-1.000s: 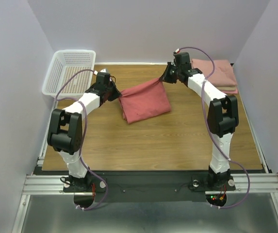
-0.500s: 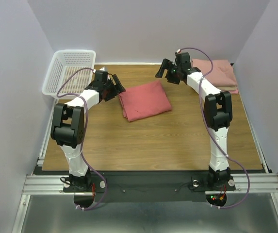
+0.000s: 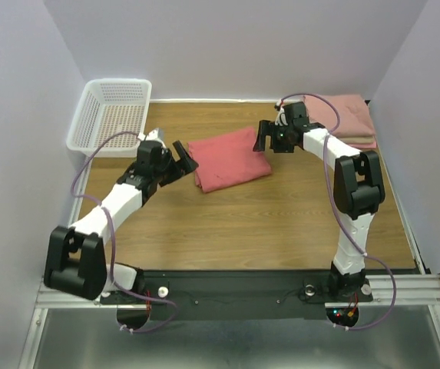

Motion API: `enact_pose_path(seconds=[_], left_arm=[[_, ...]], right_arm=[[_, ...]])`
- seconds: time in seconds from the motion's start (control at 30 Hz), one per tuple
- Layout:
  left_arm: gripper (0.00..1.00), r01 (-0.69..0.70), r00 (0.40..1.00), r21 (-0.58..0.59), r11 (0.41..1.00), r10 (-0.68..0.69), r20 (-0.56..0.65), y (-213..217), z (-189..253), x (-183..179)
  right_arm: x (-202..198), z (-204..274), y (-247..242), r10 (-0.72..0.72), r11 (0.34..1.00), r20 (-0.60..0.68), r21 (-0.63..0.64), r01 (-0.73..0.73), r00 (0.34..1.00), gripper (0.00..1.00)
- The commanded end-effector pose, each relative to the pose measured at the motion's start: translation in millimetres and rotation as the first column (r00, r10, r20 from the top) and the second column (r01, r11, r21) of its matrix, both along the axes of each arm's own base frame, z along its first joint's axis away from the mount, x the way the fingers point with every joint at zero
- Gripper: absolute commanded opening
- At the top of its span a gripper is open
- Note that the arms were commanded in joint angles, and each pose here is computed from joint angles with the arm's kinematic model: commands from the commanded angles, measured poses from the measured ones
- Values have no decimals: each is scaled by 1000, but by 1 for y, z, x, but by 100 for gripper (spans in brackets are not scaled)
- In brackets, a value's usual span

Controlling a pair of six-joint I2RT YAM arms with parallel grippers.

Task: Fold and stack the t-shirts
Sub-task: Fold the tshirt, then neatly place the folded tshirt to the corner

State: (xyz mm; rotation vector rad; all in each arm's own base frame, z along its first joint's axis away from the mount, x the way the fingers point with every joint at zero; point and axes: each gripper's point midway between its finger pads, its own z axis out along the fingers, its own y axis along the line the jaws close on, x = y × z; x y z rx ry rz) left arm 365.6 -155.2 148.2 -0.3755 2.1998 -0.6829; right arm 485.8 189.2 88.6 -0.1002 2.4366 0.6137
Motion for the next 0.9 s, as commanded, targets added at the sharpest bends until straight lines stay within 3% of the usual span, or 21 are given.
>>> enact_pose_path(seconds=[0.0,0.1,0.23,0.43,0.6,0.63,0.7,0.87], left_arm=[[99,-58,997,-35,998,59,42,14,8,-43],[99,-153,988,15,988,153,7,39,-7,-70],[99,-287,957,70,955,283,63,72,8,-85],[98,-284,959,35,958,283,23,68,0,-93],[99,-288,957,60,956,289,-17,70,-10,-98],[98,-291,956,61,955,292,-17,71,-11,-98],[98,-290,957,58,955,291,-15,71,-9,-98],[98,-299,954,58,953,300,-4,73,-7,-100]], right_arm=[[1,4,-1,62,996,61,-67,-58,996,100],[5,-8,7,90,993,57,-84,-85,994,98],[14,-19,18,110,991,48,-85,-105,993,92],[9,-48,29,108,985,7,-139,-106,994,82],[-2,-69,34,117,966,-10,-230,-116,993,61],[-4,-76,35,118,964,-23,-238,-120,993,50],[-8,-81,39,117,967,-40,-225,-123,992,40],[-11,-83,47,151,955,-28,-256,-153,988,19]])
